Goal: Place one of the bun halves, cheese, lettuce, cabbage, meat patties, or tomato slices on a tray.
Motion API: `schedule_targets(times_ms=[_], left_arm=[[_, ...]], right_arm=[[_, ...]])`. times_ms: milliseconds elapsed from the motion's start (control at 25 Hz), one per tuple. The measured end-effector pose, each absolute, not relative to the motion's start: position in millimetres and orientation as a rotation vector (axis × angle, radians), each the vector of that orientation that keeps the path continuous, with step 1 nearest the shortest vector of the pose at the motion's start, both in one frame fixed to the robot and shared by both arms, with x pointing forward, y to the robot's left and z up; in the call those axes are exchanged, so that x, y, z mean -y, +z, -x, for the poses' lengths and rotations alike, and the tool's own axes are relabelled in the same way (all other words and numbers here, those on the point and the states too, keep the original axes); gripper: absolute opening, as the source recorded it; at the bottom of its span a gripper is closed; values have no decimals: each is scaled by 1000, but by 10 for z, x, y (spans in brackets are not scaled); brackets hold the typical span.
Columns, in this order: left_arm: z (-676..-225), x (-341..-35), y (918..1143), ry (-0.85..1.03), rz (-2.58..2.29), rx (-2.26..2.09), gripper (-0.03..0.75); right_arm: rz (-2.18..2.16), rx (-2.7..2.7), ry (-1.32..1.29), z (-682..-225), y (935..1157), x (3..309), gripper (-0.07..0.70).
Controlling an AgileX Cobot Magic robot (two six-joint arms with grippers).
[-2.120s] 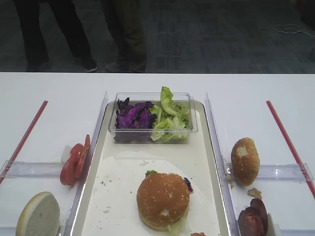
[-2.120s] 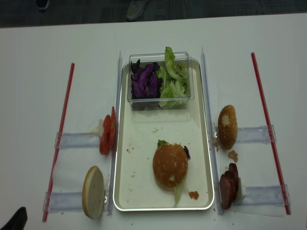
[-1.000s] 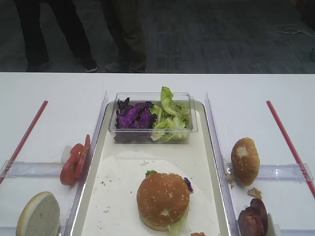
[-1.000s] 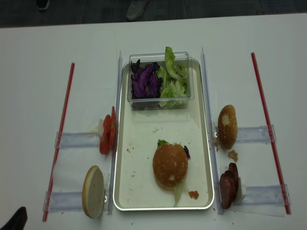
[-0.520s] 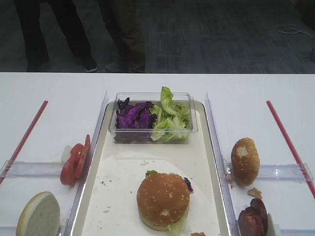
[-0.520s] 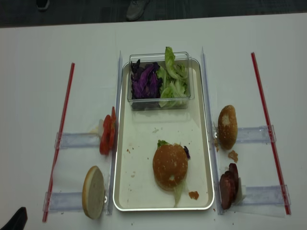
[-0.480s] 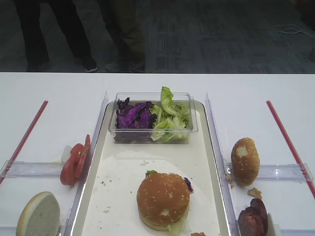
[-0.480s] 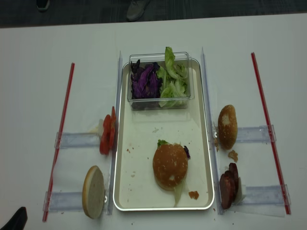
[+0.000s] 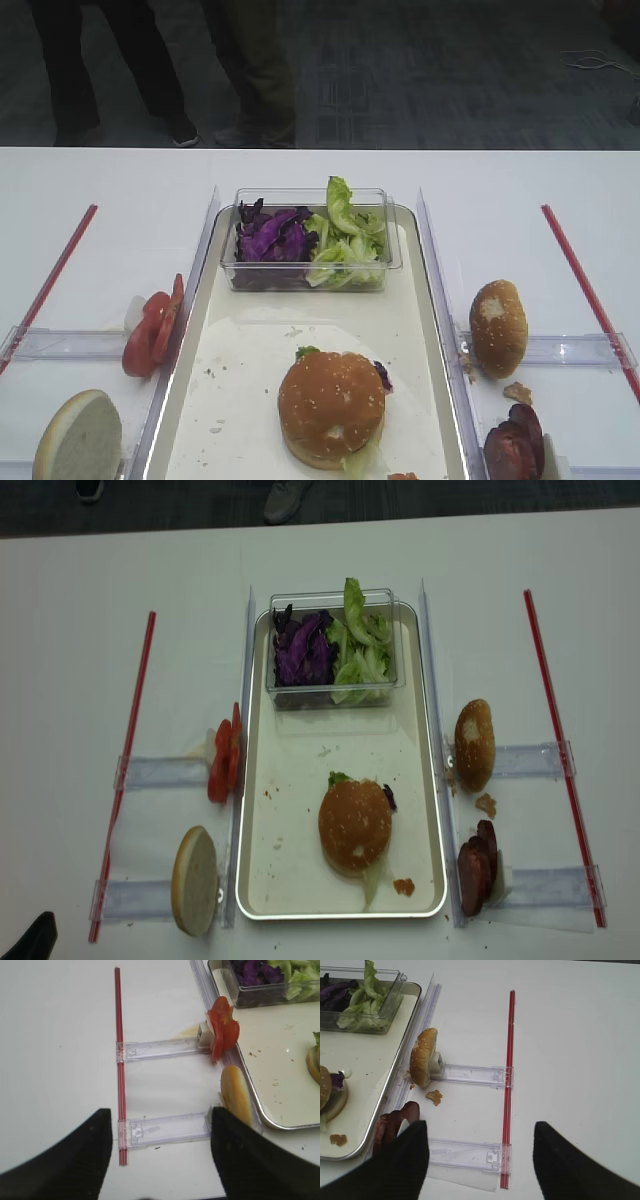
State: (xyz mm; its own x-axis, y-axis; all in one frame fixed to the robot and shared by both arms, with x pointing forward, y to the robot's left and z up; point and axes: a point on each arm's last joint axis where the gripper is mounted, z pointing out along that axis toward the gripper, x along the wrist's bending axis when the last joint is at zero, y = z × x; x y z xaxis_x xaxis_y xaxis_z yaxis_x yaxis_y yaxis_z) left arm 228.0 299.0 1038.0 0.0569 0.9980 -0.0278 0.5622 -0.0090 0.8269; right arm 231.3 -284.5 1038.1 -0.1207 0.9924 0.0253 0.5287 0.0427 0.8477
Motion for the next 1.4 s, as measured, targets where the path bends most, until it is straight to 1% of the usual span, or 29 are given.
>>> schedule_targets(times_ms=[1400], left_arm=[[-2280, -2990, 10380, 810, -1653, -1585, 409]], right_arm=[[-1543, -1718, 975, -2312, 10379, 2845, 498]])
